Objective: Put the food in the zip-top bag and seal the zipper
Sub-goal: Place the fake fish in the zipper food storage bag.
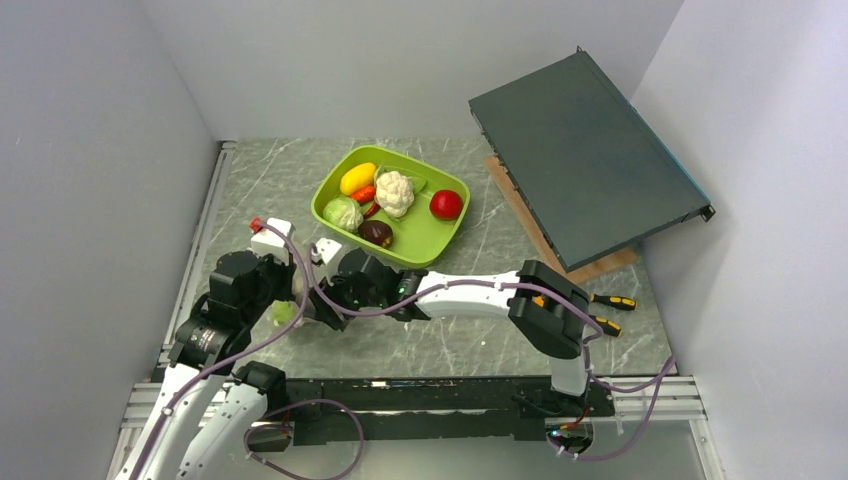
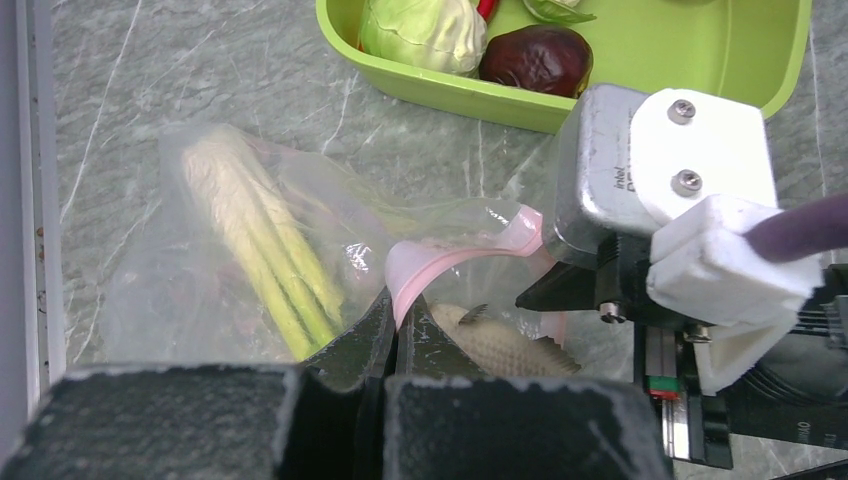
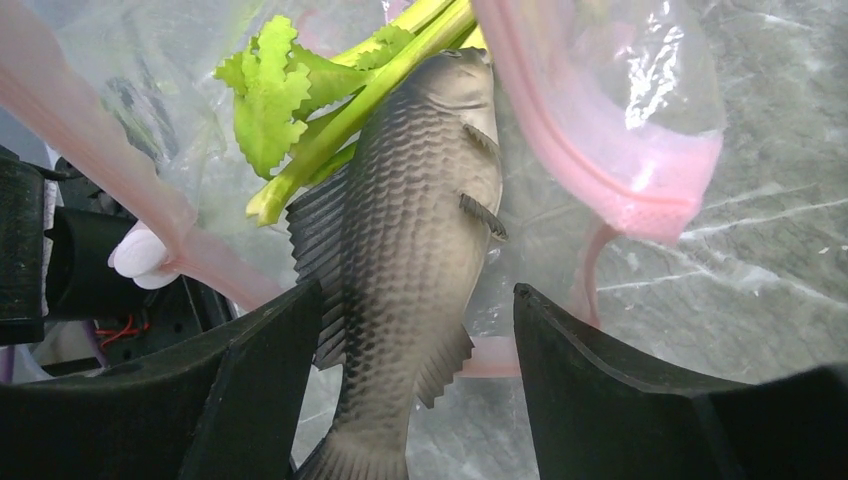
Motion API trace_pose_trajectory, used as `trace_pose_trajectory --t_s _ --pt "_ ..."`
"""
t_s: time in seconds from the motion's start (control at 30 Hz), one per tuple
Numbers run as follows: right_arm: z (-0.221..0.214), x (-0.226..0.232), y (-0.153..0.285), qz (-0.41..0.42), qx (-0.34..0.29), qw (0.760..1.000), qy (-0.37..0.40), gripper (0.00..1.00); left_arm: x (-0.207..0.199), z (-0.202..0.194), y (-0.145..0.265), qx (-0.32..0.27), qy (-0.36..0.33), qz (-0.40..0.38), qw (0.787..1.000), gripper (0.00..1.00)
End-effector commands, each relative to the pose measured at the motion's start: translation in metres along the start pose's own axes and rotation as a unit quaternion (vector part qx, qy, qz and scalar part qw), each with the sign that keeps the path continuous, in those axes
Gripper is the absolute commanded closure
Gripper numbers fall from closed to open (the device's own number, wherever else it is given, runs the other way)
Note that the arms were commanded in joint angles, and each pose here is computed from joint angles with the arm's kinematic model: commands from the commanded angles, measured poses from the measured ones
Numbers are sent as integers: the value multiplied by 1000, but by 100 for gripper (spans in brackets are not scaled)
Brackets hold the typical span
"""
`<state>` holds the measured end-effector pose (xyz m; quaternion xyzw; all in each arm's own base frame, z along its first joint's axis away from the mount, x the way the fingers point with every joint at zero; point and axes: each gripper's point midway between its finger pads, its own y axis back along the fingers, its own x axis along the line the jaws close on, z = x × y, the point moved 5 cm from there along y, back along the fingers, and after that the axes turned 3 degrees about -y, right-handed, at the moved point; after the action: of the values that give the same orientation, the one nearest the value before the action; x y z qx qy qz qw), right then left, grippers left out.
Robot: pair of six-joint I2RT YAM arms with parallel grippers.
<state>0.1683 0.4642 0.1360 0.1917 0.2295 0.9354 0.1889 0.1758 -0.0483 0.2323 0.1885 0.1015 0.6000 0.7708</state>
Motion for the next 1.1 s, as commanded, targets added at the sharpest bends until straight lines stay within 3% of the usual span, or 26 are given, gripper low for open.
trace_pose_trajectory --t_s 0.0,0.13,0.23,0.33,0.37,0.6,0.9,1.07 --pt "5 -1 -11 -1 -25 1000 13 27 0 14 0 -34 -4 -3 999 100" --pt "0 -11 -18 -28 -32 999 22 27 0 14 0 -34 -3 -4 999 100" --pt "-2 -14 -22 -36 -33 999 23 34 0 14 0 -33 -3 -3 999 100" --pt "1 -10 -24 -22 -42 999 21 51 0 14 0 -35 -3 -3 999 100" --pt "2 -9 -25 -21 -45 999 18 61 0 14 0 -36 -3 -5 999 100" --pt "39 9 -22 18 -103 994 11 100 -1 14 0 -35 -5 -7 999 100" --pt "82 29 20 50 -169 982 -63 100 0 15 0 -38 -3 -4 999 100" --pt "91 31 14 75 -174 975 -118 100 0 17 3 -47 -2 -3 999 100"
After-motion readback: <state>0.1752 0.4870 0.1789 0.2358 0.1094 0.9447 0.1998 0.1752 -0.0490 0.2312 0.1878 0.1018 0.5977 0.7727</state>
